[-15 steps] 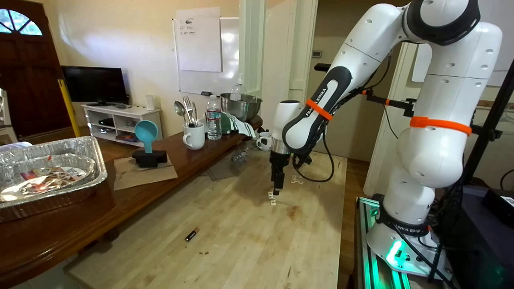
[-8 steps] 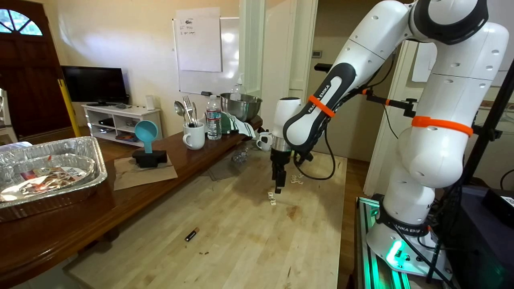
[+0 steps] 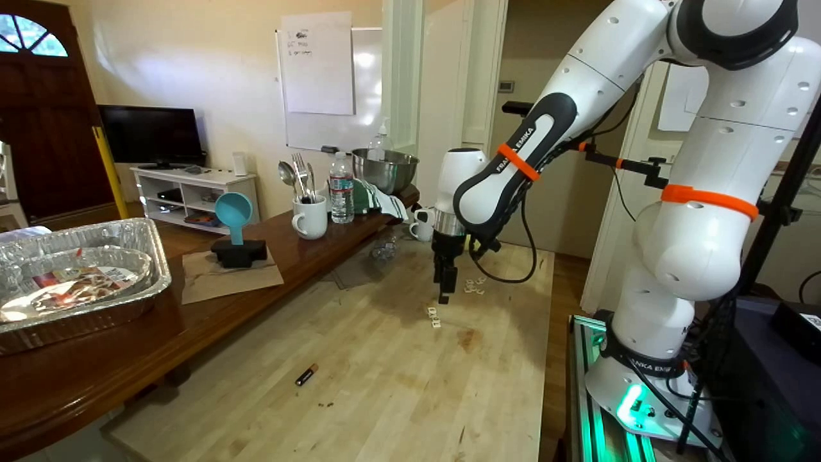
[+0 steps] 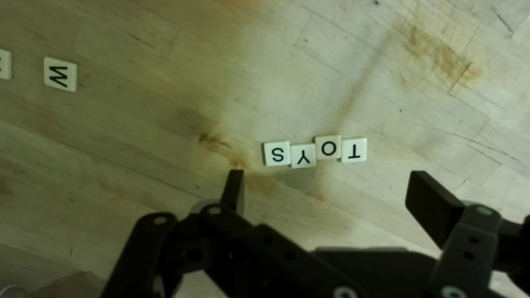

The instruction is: Create the word 'Toys'.

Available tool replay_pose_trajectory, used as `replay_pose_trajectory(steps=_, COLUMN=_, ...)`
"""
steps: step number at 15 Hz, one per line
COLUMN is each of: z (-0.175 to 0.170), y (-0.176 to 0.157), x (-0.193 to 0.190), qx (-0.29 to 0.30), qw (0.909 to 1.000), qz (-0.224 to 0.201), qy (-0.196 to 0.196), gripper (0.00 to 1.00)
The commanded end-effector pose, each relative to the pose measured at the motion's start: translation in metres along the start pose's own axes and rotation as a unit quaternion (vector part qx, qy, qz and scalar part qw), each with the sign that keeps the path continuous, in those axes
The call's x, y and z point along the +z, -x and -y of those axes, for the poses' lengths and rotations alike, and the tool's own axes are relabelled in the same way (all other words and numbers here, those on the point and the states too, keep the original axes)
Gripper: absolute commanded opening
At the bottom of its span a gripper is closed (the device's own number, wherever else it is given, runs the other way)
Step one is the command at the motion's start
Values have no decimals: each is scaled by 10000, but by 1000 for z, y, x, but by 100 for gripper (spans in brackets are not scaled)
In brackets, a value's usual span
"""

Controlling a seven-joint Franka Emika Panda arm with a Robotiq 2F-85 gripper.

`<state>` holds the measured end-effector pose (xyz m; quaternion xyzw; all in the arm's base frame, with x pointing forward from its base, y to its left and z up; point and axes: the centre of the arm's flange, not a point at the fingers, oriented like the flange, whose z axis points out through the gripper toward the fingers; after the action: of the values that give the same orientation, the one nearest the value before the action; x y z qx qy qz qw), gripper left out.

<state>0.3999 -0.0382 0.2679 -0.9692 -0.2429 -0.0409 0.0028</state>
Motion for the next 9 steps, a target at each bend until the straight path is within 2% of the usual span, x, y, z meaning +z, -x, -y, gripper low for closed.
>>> replay_pose_trajectory(steps=1, z=18, y=24, x=-10, qx=-41, qw=10000, qz=21, qy=-50, gripper=100)
replay_pose_trajectory(steps=5, z=20, y=25, x=-15, qx=-25, qw=10000, qz=-27, qy=-80, gripper=100)
replay_pose_trajectory(steps=6, z=1, y=-1, x=-9, qx=-10, qw=10000, qz=-38, qy=-1, gripper=100)
replay_pose_trajectory(steps=9, z=0, y=-1, x=-10, qx=-1, qw=10000, qz=-50, qy=4, gripper=100)
